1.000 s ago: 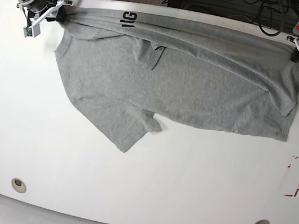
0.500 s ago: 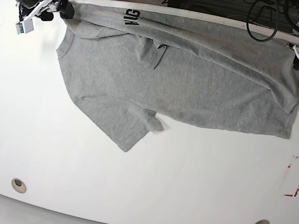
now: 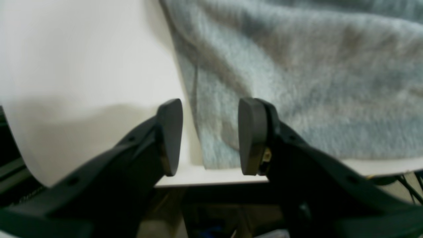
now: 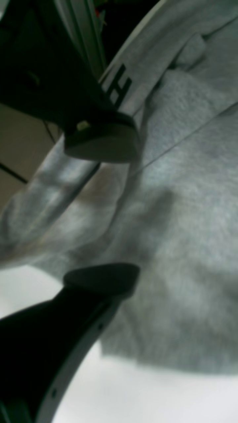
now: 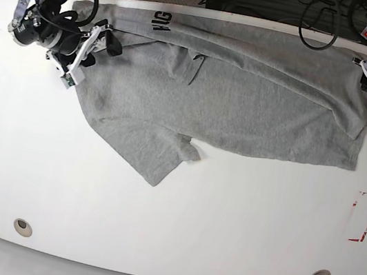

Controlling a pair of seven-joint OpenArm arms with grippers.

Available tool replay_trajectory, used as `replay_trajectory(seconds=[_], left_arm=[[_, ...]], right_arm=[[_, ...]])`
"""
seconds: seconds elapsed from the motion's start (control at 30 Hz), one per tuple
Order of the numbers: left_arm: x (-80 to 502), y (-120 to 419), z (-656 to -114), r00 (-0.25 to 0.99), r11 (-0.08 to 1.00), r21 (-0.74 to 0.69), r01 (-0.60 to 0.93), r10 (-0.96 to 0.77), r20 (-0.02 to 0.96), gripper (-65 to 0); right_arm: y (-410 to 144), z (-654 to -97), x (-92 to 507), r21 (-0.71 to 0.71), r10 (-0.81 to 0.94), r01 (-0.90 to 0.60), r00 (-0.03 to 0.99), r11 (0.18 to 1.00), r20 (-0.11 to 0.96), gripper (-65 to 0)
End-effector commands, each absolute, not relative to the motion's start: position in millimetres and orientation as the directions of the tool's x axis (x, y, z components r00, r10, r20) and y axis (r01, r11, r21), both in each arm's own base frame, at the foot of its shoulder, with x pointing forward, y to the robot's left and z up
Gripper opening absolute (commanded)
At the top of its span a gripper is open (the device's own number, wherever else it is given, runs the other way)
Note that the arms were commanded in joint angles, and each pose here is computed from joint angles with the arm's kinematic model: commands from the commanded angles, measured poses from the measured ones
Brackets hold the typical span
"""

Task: Fold the T-shirt properly
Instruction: 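Release the shirt with the right gripper and move it along the edge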

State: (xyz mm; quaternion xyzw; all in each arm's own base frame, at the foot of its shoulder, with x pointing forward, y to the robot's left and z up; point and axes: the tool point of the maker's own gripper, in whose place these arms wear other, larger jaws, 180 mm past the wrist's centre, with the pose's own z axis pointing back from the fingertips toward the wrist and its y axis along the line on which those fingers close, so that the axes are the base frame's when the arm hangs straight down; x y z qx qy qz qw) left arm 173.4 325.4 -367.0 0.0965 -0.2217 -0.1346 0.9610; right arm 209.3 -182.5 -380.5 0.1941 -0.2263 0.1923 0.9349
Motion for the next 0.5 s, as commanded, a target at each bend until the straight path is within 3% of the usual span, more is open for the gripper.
replay_trajectory(seconds=[0.0,0.27,0.33,0.47], left_arm=[[188.1,330.0,-352.1,0.837,0.937,0.277,0.211,-0.320,0.443,-39.4],[187.3,330.8,-352.9,0.839,0.936,0.278,0.214,-0.322,0.439,-39.4],[187.0,331.1,-353.3,0.840,0.936,0.278,0.213,-0.321,0.437,-39.4],[187.1,330.7,-353.5,0.840,0.936,0.278,0.215,-0.322,0.437,-39.4]], right_arm=[[-185.5,-383.4,211.4,0.214,0.334,-0.476,0.814,0.853,0.475,-19.8],[-180.4,-397.0,187.0,0.237,0.358,-0.481,0.835,0.844,0.419,-21.9],[-180.4,-397.3,186.4,0.238,0.358,-0.480,0.835,0.844,0.417,-27.6],[-179.9,-399.6,181.5,0.245,0.357,-0.477,0.841,0.844,0.408,-47.1]])
